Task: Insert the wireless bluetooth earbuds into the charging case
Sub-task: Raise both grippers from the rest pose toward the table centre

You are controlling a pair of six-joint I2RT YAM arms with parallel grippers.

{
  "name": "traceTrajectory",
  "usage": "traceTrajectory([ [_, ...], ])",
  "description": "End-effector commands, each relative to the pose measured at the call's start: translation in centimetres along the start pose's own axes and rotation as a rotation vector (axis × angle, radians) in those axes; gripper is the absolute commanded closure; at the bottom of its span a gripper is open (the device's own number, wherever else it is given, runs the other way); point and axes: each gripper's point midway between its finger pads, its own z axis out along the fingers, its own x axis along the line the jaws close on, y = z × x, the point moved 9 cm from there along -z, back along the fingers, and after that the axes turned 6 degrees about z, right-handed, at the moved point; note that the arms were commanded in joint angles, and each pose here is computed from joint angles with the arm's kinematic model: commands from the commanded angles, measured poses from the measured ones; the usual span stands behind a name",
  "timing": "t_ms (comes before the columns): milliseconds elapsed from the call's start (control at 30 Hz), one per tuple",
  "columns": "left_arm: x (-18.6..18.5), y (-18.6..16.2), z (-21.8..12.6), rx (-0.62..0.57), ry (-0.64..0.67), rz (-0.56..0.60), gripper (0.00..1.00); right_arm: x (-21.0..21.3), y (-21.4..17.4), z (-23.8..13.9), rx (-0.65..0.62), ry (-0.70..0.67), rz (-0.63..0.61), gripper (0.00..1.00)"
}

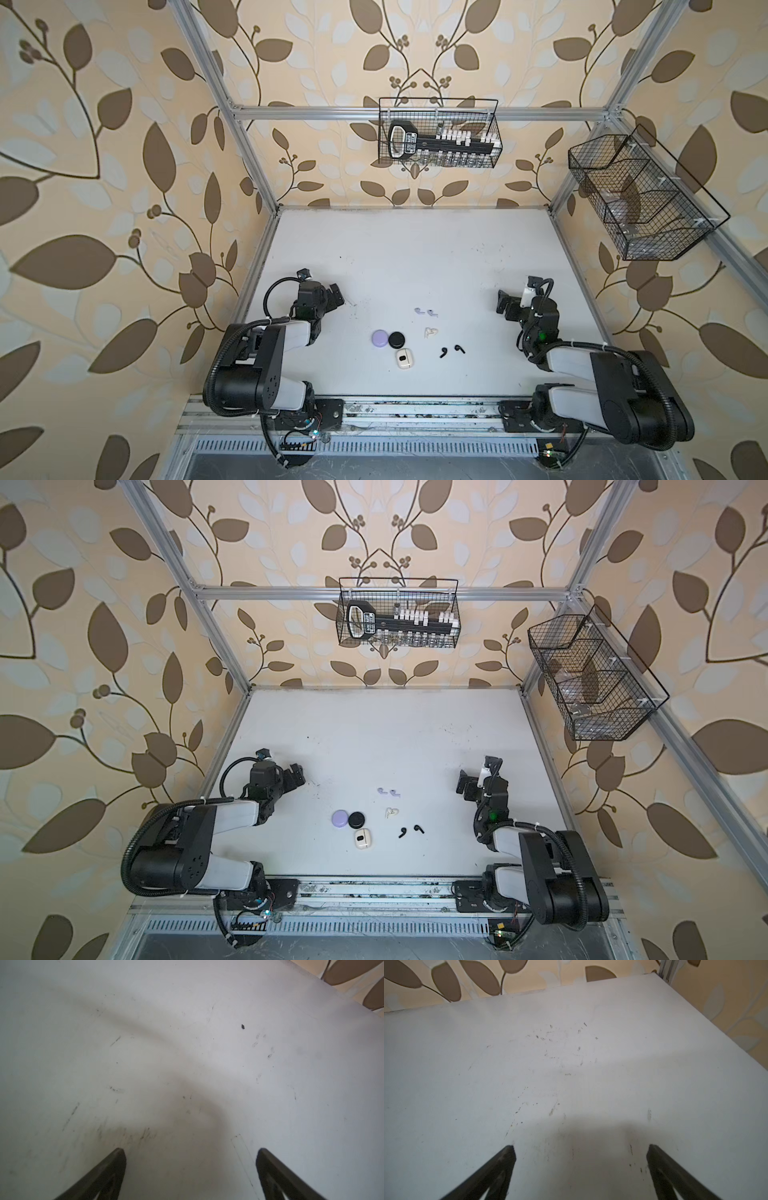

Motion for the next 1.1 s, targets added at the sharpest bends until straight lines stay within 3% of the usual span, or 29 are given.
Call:
traceTrajectory([
  [0, 0.23, 4.06, 0.77, -0.202, 0.062, 0.244, 0.01, 1.40, 3.64, 0.71, -0.187, 0.066, -0.116, 0.00],
  [1067, 0.42, 4.78, 0.24, -0.239, 0.105, 0.225, 0.01, 1.29, 3.69, 0.65, -0.190, 0.071, -0.107, 0.00],
])
